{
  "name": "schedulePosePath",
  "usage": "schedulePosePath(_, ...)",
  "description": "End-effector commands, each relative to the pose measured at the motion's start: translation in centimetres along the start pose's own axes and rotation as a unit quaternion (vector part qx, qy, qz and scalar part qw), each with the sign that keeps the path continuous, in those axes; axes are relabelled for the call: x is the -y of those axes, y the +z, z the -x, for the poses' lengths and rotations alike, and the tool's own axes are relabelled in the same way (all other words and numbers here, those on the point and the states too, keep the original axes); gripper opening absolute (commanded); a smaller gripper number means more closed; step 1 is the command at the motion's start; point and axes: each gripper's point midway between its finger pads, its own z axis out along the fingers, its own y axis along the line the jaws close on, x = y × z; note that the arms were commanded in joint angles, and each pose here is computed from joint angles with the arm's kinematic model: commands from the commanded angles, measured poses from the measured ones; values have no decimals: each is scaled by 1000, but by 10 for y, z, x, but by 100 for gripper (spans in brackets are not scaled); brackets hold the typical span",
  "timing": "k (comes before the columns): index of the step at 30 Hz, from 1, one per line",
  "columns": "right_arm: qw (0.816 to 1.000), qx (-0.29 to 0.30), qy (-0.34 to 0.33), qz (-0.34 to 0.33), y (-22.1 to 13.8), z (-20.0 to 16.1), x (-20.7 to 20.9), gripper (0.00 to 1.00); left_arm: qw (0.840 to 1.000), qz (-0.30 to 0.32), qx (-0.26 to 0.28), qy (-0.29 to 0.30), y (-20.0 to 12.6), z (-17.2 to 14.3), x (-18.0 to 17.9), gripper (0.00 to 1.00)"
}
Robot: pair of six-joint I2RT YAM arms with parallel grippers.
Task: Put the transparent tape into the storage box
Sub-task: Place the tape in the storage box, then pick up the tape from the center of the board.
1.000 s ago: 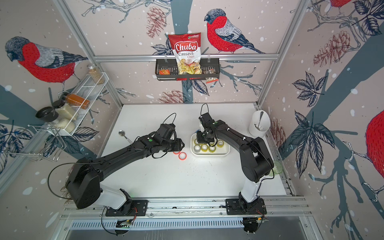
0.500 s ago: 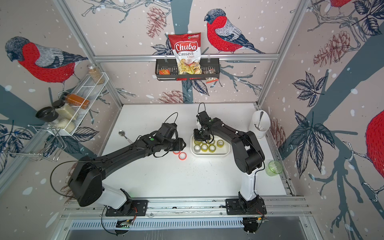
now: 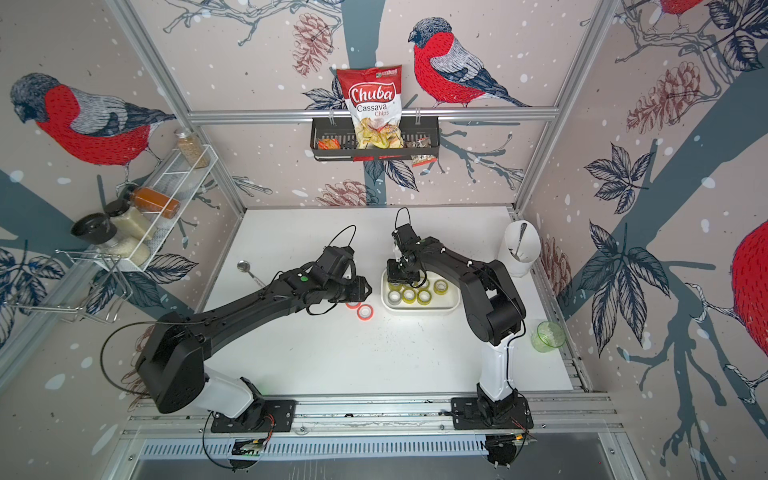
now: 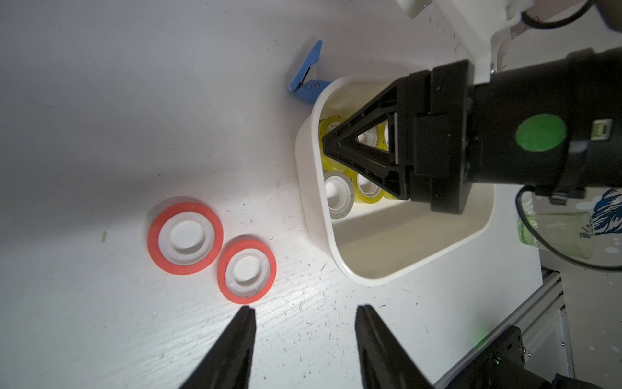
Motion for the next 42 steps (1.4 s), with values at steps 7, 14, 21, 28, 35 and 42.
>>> schedulePosePath(7, 999, 46, -19, 11, -45, 6, -22, 33, 1000, 17, 16, 3, -8, 3, -6, 53)
schedulePosePath(14, 996, 50, -73, -30, -62, -13, -16, 49, 998, 62, 7, -5, -11, -6, -31, 56)
schedulePosePath(21, 996, 66, -54, -42, -75, -23, -3, 59, 992, 121, -21, -10, 5, -16, -61, 59)
schedulePosePath(28, 995, 80, -49, -45, -87, -27, 2, 66, 986, 160, -51, -15, 31, -20, -76, 61)
schedulePosePath(35, 994, 97, -30, -44, -97, -30, 16, 69, 984, 169, -54, -25, 47, -13, -79, 65)
schedulePosePath(42, 993, 108, -12, -35, -104, -33, 30, 69, 977, 198, -71, -31, 61, -15, -89, 70)
